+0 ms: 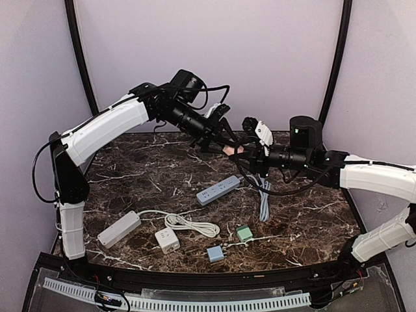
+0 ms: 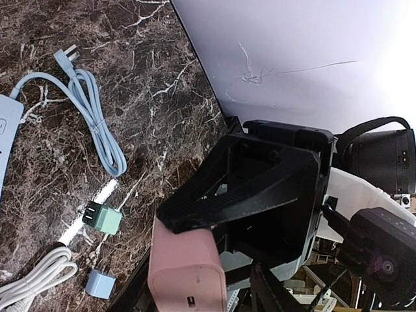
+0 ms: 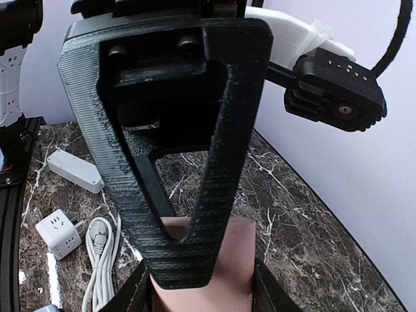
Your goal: Insert the plug
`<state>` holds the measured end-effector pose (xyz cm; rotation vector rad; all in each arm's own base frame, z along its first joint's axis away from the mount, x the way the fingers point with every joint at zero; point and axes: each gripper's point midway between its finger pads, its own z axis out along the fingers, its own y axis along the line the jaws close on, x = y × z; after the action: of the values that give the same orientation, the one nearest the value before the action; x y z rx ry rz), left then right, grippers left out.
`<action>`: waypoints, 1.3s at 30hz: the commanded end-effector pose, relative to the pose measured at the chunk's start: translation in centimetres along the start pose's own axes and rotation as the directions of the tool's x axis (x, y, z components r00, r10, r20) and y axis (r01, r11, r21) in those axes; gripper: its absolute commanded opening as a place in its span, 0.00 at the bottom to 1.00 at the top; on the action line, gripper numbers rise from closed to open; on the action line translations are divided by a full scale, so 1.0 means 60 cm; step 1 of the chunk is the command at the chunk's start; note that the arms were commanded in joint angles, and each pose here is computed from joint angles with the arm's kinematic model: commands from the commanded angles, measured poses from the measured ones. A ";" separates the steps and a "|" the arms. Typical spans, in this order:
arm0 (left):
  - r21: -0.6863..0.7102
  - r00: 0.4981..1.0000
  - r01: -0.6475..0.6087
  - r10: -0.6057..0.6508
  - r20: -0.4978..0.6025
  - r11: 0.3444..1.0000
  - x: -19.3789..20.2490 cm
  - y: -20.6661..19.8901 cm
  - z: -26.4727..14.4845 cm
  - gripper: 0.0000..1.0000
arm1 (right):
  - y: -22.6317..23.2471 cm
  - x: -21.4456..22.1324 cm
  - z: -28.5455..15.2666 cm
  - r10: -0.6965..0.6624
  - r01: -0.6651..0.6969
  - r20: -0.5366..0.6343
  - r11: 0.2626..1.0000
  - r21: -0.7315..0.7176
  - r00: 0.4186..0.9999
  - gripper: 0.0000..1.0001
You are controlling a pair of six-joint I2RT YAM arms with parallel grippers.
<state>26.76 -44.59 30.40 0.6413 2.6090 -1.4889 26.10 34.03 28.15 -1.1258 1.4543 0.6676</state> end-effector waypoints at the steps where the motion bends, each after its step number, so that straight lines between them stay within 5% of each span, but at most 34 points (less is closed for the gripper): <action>1: 0.006 0.999 0.036 -0.036 -0.035 0.999 0.013 -0.001 -0.002 0.46 | -0.008 -0.026 0.002 -0.050 0.049 0.038 0.998 0.033 0.998 0.00; 12: 0.010 0.999 0.044 -0.044 -0.030 0.999 0.006 0.005 0.007 0.36 | 0.010 -0.021 0.005 -0.076 0.076 0.037 0.997 0.000 0.996 0.00; 18: -0.025 0.998 0.050 -0.051 -0.029 0.998 0.006 0.020 0.011 0.02 | 0.013 -0.022 0.003 -0.069 0.069 0.040 0.998 -0.007 0.997 0.01; 19: -0.033 0.998 0.055 -0.056 -0.030 0.998 0.008 0.023 0.010 0.01 | 0.013 -0.021 0.003 -0.057 0.058 0.038 0.998 -0.004 0.998 0.19; 22: -0.054 0.998 0.047 -0.049 -0.026 0.997 0.008 0.029 0.009 0.01 | 0.009 -0.020 -0.004 -0.024 0.023 0.040 1.000 0.019 0.999 0.95; 32: -0.114 0.999 0.035 -0.037 -0.016 0.993 0.006 0.051 -0.010 0.01 | 0.009 0.018 -0.063 0.009 -0.011 0.016 0.994 0.110 1.000 0.99; 39: -0.180 0.999 0.011 -0.017 -0.030 0.984 0.013 0.076 -0.023 0.01 | -0.010 0.041 -0.077 0.311 -0.298 -0.042 0.936 0.189 0.950 0.99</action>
<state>27.93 -42.50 27.34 0.5959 2.7243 -1.3195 24.19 29.67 27.75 -0.9546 1.5407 0.6282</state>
